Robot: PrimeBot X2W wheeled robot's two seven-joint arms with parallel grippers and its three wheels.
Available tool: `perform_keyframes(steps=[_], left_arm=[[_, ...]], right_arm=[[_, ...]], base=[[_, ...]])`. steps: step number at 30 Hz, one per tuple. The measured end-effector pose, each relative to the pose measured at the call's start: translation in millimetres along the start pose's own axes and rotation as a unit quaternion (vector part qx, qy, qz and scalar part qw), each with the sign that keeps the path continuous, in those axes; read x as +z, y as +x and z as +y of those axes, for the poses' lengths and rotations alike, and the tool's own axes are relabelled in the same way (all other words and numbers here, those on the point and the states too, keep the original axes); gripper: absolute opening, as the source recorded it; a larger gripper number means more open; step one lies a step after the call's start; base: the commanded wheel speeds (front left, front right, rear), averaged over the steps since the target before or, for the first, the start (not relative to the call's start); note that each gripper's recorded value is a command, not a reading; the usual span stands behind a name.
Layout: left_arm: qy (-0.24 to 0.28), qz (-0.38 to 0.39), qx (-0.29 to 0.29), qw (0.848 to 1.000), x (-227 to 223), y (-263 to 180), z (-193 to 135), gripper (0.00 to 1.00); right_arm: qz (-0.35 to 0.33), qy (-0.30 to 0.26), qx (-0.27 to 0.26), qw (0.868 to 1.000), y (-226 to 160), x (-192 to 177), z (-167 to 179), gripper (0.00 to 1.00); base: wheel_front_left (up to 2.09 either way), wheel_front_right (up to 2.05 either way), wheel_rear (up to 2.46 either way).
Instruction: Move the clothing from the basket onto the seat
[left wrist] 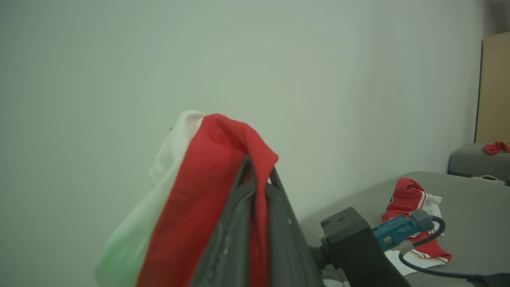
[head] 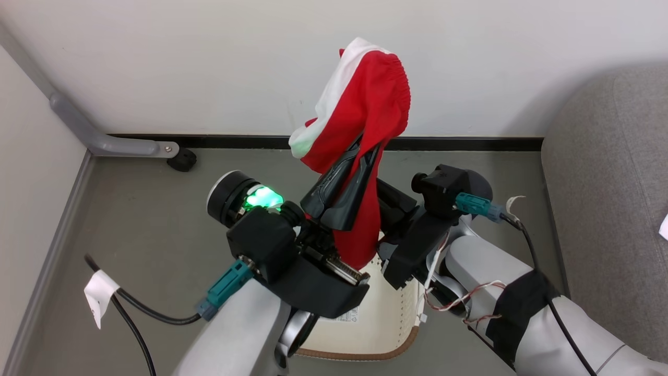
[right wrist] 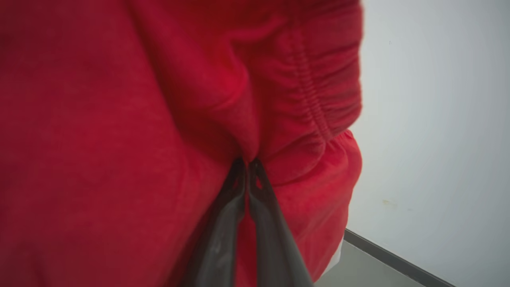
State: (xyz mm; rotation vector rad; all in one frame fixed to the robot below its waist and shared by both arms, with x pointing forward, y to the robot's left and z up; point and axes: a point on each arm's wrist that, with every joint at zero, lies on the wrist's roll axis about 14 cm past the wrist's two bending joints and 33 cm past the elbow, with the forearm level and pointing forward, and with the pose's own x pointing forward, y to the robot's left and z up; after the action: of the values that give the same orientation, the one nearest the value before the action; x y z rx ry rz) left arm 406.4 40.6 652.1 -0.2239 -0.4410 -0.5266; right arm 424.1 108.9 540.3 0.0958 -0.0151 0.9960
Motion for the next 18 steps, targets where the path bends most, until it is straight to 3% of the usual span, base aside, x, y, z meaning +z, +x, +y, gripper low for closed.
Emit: perform_keyframes(steps=[13, 14, 15, 16, 17, 18], left_arm=[[0.002, 0.019, 0.027, 0.999, -15, 0, 18, 0.00], [0.001, 0.022, 0.028, 0.999, -17, 0, 19, 0.18], [0.000, 0.025, 0.028, 0.999, -20, 0, 18, 0.45], [-0.001, 0.028, 0.028, 0.999, -22, 0, 18, 0.89], [-0.002, 0.030, 0.029, 0.999, -23, 0, 18, 1.00], [-0.002, 0.033, 0.030, 0.999, -25, 0, 19, 1.00]], right_arm=[[-0.021, 0.023, -0.011, 0.999, -3, 12, -5, 0.00], [-0.023, 0.024, -0.014, 0.999, -4, 13, -6, 0.00], [-0.026, 0.025, -0.017, 0.999, -5, 15, -8, 0.00], [-0.028, 0.025, -0.019, 0.999, -6, 16, -9, 0.00], [-0.029, 0.025, -0.020, 0.999, -6, 17, -10, 0.00], [-0.031, 0.025, -0.020, 0.999, -6, 18, -10, 0.00]], base=[[0.00, 0.00, 0.00], [0.00, 0.00, 0.00], [0.00, 0.00, 0.00], [0.00, 0.00, 0.00], [0.00, 0.00, 0.00], [0.00, 0.00, 0.00]])
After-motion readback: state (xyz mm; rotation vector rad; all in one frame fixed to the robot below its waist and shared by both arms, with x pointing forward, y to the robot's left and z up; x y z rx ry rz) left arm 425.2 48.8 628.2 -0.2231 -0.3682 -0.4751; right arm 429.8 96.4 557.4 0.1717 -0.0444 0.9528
